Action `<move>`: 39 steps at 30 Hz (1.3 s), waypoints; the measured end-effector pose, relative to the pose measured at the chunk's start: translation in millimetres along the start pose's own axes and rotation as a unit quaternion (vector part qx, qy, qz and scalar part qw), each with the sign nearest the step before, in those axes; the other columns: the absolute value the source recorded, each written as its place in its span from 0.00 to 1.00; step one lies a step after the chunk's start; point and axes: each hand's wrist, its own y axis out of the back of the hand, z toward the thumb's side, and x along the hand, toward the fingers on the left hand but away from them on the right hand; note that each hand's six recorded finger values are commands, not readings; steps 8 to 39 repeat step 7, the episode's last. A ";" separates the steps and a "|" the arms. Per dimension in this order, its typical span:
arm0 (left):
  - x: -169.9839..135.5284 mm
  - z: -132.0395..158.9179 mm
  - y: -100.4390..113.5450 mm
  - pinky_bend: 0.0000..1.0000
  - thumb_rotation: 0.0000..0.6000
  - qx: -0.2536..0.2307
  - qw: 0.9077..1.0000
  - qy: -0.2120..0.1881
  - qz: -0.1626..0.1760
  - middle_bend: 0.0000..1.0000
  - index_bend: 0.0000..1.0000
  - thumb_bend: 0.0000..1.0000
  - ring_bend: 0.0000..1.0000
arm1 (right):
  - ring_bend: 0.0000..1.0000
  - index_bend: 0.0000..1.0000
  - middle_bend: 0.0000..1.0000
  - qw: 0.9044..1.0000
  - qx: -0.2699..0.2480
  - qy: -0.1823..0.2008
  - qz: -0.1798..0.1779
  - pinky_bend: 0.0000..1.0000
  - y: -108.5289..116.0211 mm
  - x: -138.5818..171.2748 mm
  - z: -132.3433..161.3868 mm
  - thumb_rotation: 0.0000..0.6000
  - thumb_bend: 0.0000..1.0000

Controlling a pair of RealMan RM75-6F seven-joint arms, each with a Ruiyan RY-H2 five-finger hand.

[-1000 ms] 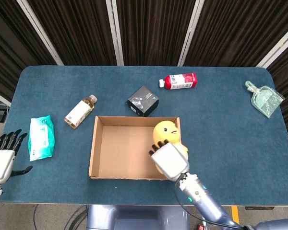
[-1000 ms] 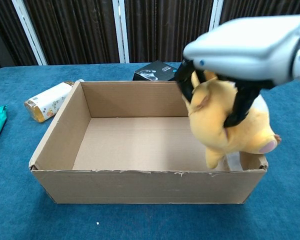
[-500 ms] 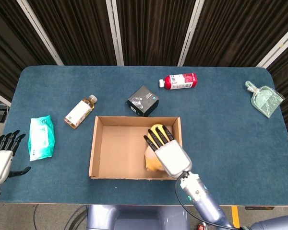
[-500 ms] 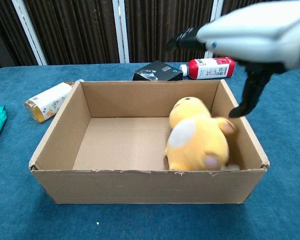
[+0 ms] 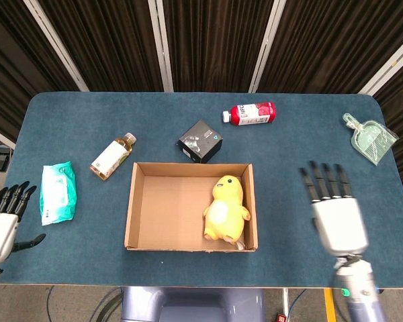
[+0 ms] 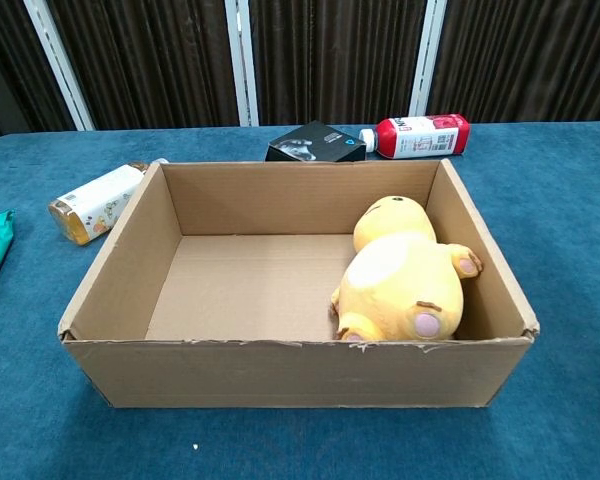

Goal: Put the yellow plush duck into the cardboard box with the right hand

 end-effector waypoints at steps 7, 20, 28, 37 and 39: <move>-4.7 10.9 -0.1 0.00 1.00 0.006 1.000 -0.017 0.010 0.00 0.00 0.07 0.00 | 0.00 0.00 0.00 0.997 -0.027 -0.066 -0.022 0.00 -53.5 31.8 -93.7 1.00 0.00; -4.7 10.9 -0.1 0.00 1.00 0.006 1.000 -0.017 0.010 0.00 0.00 0.07 0.00 | 0.00 0.00 0.00 0.997 -0.027 -0.066 -0.022 0.00 -53.5 31.8 -93.7 1.00 0.00; -4.7 10.9 -0.1 0.00 1.00 0.006 1.000 -0.017 0.010 0.00 0.00 0.07 0.00 | 0.00 0.00 0.00 0.997 -0.027 -0.066 -0.022 0.00 -53.5 31.8 -93.7 1.00 0.00; -4.7 10.9 -0.1 0.00 1.00 0.006 1.000 -0.017 0.010 0.00 0.00 0.07 0.00 | 0.00 0.00 0.00 0.997 -0.027 -0.066 -0.022 0.00 -53.5 31.8 -93.7 1.00 0.00; -4.7 10.9 -0.1 0.00 1.00 0.006 1.000 -0.017 0.010 0.00 0.00 0.07 0.00 | 0.00 0.00 0.00 0.997 -0.027 -0.066 -0.022 0.00 -53.5 31.8 -93.7 1.00 0.00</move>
